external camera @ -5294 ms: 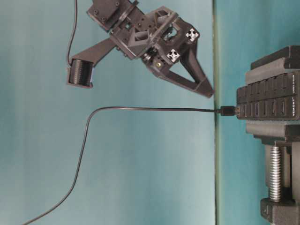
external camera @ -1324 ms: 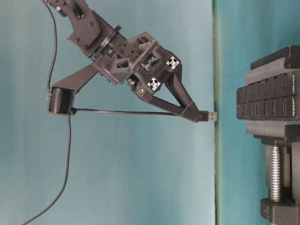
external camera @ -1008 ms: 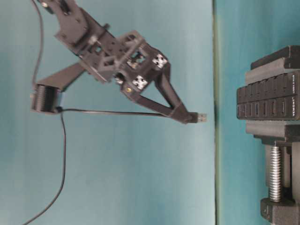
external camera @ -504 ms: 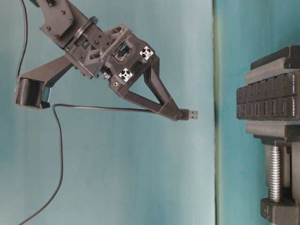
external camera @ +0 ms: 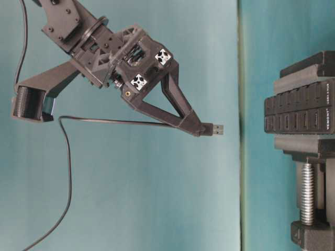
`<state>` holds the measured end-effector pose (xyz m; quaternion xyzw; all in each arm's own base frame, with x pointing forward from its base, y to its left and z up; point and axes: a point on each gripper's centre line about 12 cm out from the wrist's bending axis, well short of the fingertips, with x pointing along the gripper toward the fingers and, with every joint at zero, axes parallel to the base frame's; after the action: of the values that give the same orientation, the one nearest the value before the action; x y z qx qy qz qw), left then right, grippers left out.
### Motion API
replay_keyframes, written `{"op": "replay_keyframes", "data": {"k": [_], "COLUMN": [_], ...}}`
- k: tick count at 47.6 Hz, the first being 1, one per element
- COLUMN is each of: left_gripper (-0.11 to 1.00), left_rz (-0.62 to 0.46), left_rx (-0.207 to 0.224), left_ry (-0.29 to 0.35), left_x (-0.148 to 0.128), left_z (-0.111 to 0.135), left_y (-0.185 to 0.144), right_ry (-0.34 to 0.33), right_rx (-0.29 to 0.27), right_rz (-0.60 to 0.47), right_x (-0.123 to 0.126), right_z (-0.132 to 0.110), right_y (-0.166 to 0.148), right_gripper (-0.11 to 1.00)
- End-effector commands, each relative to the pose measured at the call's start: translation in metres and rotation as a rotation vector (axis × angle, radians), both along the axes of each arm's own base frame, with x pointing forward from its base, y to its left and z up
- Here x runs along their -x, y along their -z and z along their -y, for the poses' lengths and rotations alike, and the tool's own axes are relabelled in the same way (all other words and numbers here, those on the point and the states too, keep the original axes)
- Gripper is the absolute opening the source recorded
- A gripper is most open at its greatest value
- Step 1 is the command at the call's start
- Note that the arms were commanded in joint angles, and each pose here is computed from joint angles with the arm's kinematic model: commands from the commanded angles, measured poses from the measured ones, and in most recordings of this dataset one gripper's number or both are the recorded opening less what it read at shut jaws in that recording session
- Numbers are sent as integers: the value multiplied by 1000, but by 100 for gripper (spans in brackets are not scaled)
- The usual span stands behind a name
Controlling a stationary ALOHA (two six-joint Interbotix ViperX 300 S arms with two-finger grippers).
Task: Insert the USB into the center port of the fixed hub
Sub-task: 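Carry the plug to the hub's center port and start inserting it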
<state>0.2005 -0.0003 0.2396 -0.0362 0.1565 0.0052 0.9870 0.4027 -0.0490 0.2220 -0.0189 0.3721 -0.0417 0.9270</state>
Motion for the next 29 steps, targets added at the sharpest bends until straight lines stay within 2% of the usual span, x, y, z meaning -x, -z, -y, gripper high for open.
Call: {"op": "replay_keyframes", "data": {"k": [1,29], "left_gripper": [0,0], "left_rz": [25,21], "left_rx": [0,0], "left_ry": [-1,-3], "left_x": [-4,-3], "left_z": [0,-1], "left_y": [-8,-7], "right_ry": [4,-5], "right_rx": [-9,-25], "right_rz": [26,-34], "right_x": [-3,-6], "right_z": [-2,-10], "right_y": [-8,19], "right_gripper": [11,11]}}
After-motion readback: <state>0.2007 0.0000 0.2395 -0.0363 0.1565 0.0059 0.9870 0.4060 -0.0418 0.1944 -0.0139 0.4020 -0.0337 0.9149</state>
